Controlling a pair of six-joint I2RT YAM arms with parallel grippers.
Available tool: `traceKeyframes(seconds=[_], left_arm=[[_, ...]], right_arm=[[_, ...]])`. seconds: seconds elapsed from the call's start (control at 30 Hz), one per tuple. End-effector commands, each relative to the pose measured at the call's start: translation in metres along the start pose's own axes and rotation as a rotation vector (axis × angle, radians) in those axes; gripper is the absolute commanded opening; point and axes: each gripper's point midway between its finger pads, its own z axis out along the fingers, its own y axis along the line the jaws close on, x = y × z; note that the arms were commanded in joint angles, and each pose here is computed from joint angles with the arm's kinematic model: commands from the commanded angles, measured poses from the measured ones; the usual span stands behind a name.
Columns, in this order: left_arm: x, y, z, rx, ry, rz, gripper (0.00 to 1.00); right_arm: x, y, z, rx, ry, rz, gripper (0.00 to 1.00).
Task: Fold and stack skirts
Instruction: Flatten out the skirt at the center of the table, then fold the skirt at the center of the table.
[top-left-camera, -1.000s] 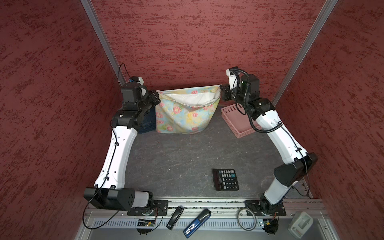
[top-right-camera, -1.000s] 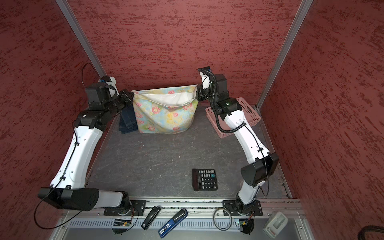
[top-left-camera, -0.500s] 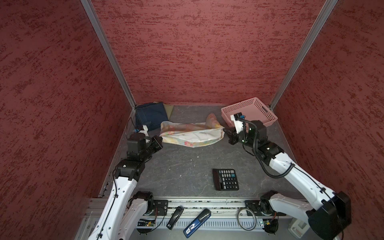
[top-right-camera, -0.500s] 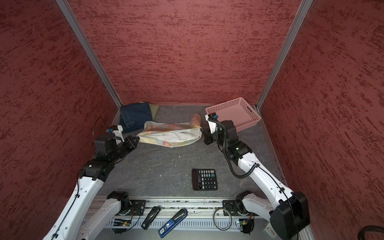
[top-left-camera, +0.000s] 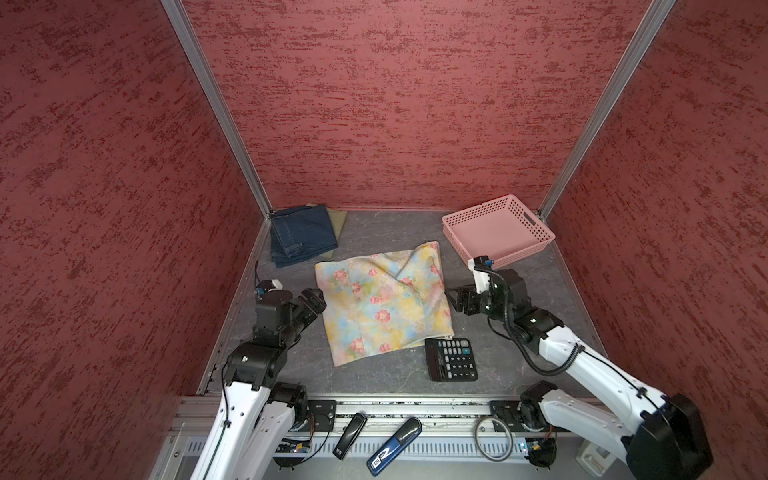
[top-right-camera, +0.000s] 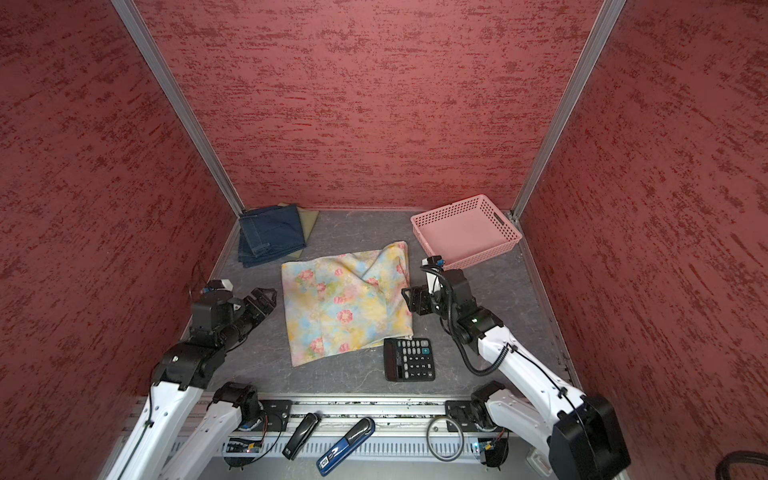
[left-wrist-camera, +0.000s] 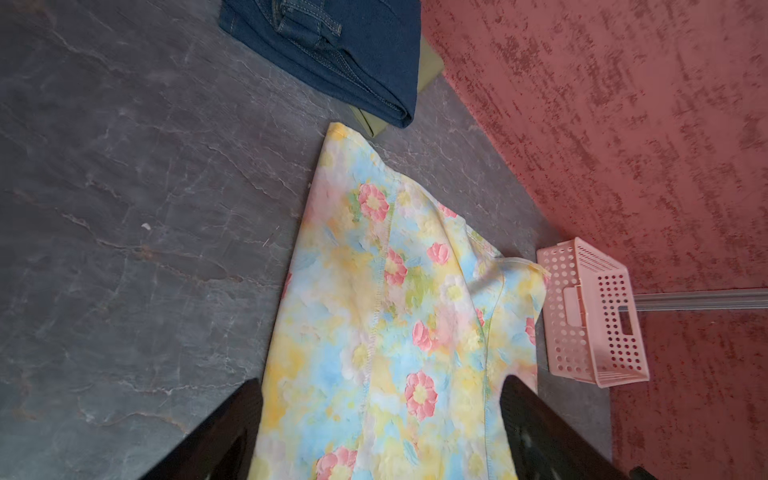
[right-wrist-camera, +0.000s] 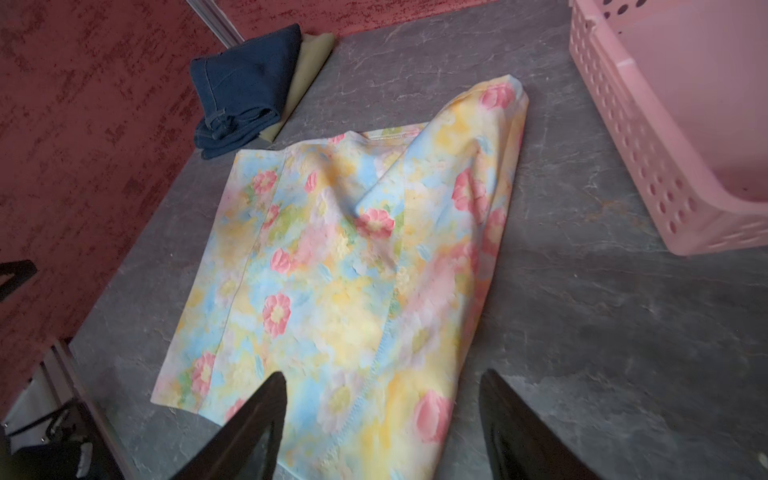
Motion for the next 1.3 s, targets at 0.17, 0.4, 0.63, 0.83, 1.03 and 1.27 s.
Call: traceKeyframes(seconds=[0.17, 0.4, 0.63, 0.83, 1.03, 1.27], left_arm=[[0.042, 0.006, 0.069, -0.175, 0.265, 0.174, 0.9], [0.071, 0.026, 0.101, -0.276, 0.385, 0.191, 0.9], [0.086, 0.045, 0.119, -0.34, 0.43, 0.192, 0.89], [0.097, 0.062, 0.133, -0.383, 0.444, 0.144, 0.86], [0.104, 0.073, 0.141, -0.41, 0.452, 0.11, 0.83], [0.112, 0.071, 0.152, -0.37, 0.457, 0.083, 0.7]], right_arm=[[0.034, -0.031, 0.046, 0.093, 0.183, 0.196, 0.75], [0.048, -0.045, 0.088, 0.089, 0.254, 0.288, 0.72], [0.033, -0.04, 0.105, 0.031, 0.21, 0.298, 0.4], [0.02, -0.035, 0.103, 0.047, 0.209, 0.224, 0.0], [0.008, -0.019, 0.102, 0.086, 0.218, 0.126, 0.0], [-0.01, 0.021, 0.105, 0.095, 0.223, 0.015, 0.0]])
